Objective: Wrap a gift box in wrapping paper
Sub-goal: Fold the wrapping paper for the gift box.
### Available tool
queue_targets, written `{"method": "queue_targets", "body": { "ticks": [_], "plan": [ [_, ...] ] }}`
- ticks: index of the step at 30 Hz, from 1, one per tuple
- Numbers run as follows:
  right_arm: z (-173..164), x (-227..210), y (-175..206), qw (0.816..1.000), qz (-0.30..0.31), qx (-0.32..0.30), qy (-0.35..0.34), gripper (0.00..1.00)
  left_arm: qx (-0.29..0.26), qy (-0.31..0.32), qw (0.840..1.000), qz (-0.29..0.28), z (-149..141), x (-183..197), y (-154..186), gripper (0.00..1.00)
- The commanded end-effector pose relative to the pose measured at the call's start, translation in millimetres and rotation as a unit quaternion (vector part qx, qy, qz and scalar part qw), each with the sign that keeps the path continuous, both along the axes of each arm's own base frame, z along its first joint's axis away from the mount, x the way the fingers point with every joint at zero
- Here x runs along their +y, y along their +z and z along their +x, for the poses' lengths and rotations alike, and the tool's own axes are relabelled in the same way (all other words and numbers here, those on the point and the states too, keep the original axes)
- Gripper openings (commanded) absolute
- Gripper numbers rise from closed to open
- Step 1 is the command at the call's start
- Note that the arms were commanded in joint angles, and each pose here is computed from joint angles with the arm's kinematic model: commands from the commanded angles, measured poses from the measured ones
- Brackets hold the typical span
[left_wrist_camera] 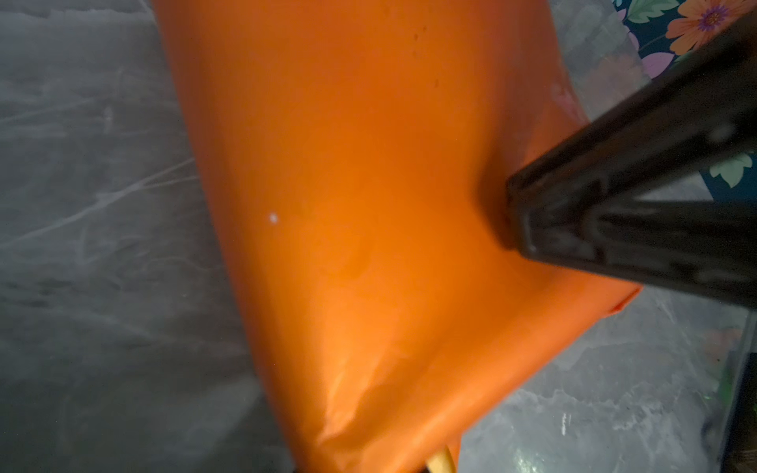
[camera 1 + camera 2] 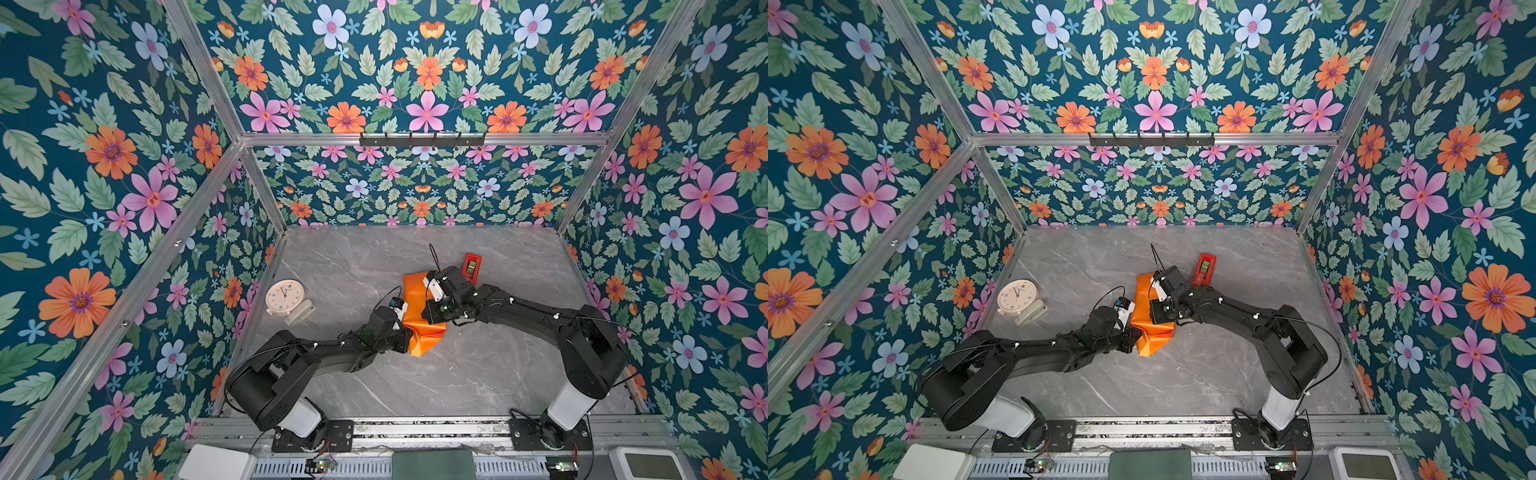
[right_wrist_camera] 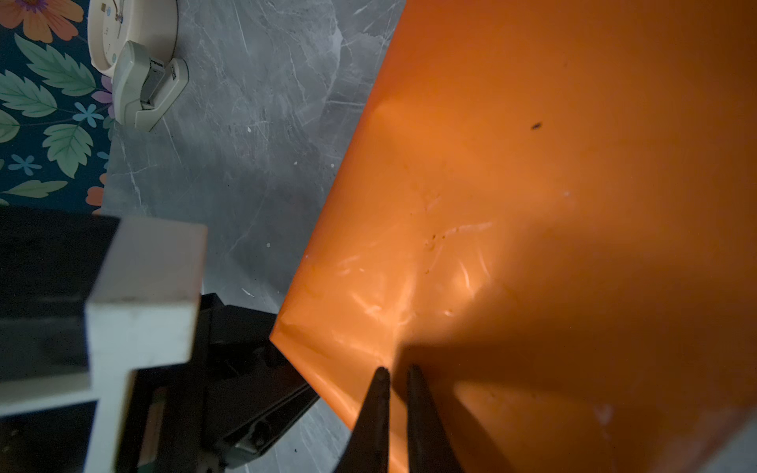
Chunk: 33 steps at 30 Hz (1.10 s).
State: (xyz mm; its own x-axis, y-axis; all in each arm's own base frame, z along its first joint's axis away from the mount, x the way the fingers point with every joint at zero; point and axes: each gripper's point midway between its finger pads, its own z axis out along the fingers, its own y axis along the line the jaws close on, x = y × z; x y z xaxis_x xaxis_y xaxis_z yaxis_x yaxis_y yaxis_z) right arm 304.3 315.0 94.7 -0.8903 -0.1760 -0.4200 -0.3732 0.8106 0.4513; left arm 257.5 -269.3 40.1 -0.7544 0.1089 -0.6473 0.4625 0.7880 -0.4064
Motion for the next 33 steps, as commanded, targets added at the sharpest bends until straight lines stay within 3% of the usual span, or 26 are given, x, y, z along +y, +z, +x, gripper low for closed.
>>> {"method": "queue_targets", "body": {
  "ticks": [1, 33],
  "plan": [
    [-13.2, -10.3, -17.1, 0.999, -0.031, 0.032, 0.003, 0.13, -0.013, 0.006, 1.0, -0.02, 6.2, -6.6, 5.6, 0.17],
    [-14.1, -12.5, -16.7, 0.999, -0.034, 0.032, 0.002, 0.13, -0.017, 0.004, 1.0, -0.006, 3.3, -8.7, -14.6, 0.24]
  ]
}}
